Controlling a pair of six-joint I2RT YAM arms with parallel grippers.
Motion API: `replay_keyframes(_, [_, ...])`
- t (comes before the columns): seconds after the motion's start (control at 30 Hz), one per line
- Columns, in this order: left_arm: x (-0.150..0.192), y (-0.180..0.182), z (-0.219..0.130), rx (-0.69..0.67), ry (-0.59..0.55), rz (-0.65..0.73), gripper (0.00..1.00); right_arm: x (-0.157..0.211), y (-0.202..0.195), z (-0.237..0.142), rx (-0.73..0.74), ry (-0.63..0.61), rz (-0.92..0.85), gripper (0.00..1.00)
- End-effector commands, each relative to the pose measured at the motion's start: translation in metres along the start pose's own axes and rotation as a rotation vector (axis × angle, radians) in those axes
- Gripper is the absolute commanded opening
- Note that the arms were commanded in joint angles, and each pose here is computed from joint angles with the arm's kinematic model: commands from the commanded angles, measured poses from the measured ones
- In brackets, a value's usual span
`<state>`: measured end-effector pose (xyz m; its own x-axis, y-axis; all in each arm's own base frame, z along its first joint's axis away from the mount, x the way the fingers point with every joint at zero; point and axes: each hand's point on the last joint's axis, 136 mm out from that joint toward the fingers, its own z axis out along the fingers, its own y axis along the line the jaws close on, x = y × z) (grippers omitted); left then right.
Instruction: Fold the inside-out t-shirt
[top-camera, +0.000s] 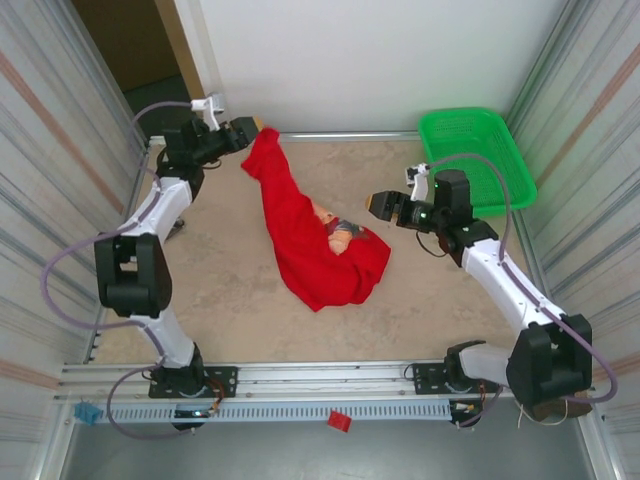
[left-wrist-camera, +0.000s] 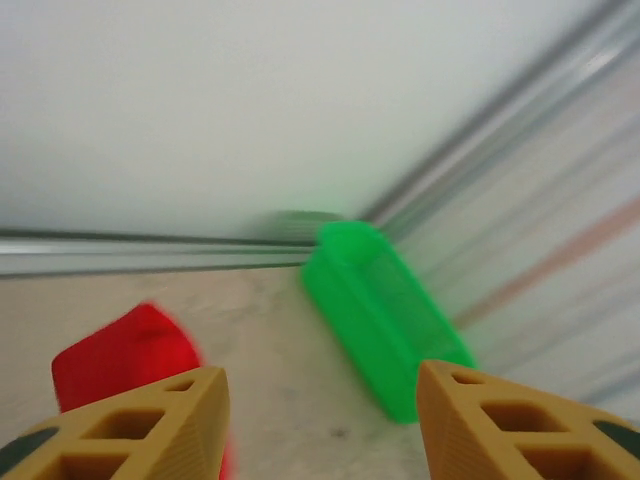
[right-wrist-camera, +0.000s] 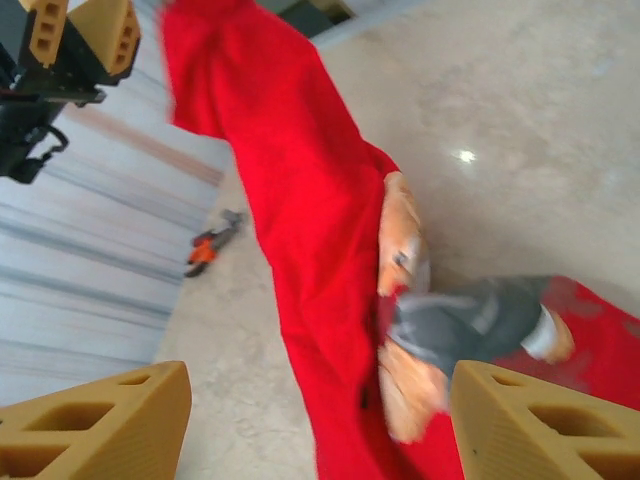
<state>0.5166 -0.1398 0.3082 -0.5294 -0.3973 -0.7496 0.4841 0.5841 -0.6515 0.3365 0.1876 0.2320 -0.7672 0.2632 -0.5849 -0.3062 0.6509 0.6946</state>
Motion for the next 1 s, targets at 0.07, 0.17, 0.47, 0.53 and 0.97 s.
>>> replay_keyframes(0.07, [-0.001, -0.006, -0.030, -0.071, -0.002, 0.104, 0.55, 0.033, -0.043, 0.013, 0.231, 0.102, -0.047, 0.71])
replay_keyframes(0.17, [0.049, -0.053, -0.044, -0.052, 0.060, 0.112, 0.61, 0.051, -0.055, 0.022, 0.267, 0.157, -0.060, 0.72])
replay_keyframes(0.47, [0.257, -0.098, -0.072, -0.296, 0.257, 0.131, 0.67, 0.080, -0.060, 0.069, 0.289, 0.291, -0.093, 0.73])
replay_keyframes(0.53, [0.280, -0.093, -0.066, -0.298, 0.265, 0.089, 0.69, 0.087, -0.056, 0.075, 0.307, 0.308, -0.126, 0.73])
replay_keyframes(0.97, [0.335, -0.084, 0.012, -0.268, 0.377, 0.065, 0.99, 0.084, -0.060, 0.094, 0.340, 0.310, -0.124, 0.18])
